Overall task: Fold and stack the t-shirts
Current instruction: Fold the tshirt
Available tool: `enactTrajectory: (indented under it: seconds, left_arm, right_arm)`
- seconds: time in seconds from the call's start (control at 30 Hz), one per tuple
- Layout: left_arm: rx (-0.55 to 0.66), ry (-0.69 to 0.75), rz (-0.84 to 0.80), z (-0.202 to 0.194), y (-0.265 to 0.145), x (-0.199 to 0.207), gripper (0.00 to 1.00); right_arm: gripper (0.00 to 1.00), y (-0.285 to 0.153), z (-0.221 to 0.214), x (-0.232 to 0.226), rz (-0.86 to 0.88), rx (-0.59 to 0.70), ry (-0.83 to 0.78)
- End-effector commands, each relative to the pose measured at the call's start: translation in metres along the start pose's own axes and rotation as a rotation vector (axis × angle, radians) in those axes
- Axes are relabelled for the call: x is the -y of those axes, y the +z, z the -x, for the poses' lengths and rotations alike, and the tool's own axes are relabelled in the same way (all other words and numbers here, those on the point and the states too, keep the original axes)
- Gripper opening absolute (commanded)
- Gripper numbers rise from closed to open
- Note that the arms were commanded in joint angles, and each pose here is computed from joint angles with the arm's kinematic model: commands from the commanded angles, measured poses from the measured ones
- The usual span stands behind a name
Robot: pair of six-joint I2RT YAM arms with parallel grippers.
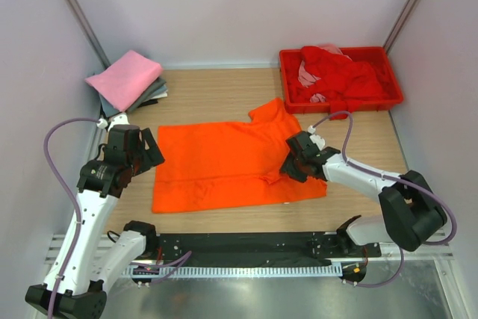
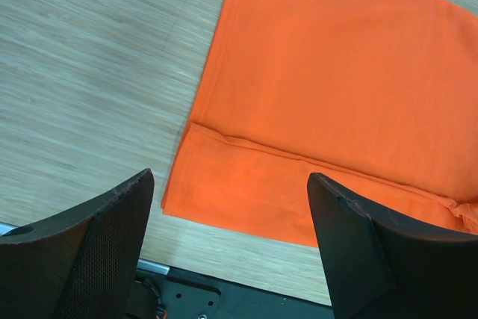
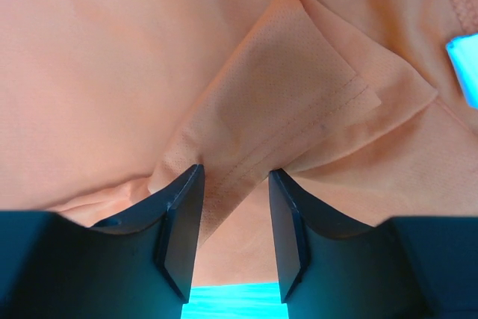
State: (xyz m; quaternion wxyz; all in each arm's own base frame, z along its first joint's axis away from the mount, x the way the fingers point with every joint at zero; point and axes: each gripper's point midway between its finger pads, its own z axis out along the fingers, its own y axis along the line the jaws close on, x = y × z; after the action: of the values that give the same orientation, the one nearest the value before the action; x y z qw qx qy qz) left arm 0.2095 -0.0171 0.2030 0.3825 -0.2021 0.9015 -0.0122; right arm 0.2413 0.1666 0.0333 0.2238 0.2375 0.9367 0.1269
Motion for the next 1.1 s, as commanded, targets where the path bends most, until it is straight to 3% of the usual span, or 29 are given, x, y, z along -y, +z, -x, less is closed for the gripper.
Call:
enactTrajectory:
  seconds: [0.0,0.2,0.47,0.8,1.0,1.07]
  left_arm:
    - [0.055,-0.011,-0.007,0.011,-0.001,0.001,0.84]
    - [0.056,-0.013,-0.008,0.011,-0.001,0.002,0.84]
    - [0.057,-0.013,-0.006,0.012,-0.001,0.001,0.84]
    - [0.004,0.006,0.017,0.006,0.009,0.003,0.81]
    - [0.010,-0.019,0.017,0.009,0.011,0.000,0.81]
    - [0.006,-0.019,0.019,0.008,0.012,0.000,0.81]
  right_arm:
    - [0.45,-0.001,0.016,-0.016,0.024,0.051,-0.007]
    - [0.40,0.001,0.026,-0.030,0.036,0.066,-0.016]
    - [0.40,0.009,0.073,-0.090,0.052,0.123,-0.069]
    - [0.56,-0.005,0.177,-0.143,0.042,0.311,-0.223]
    - [0.61,0.025,0.222,-0.174,0.006,0.310,-0.363]
    - [0.61,0.055,0.220,-0.171,-0.038,0.270,-0.393]
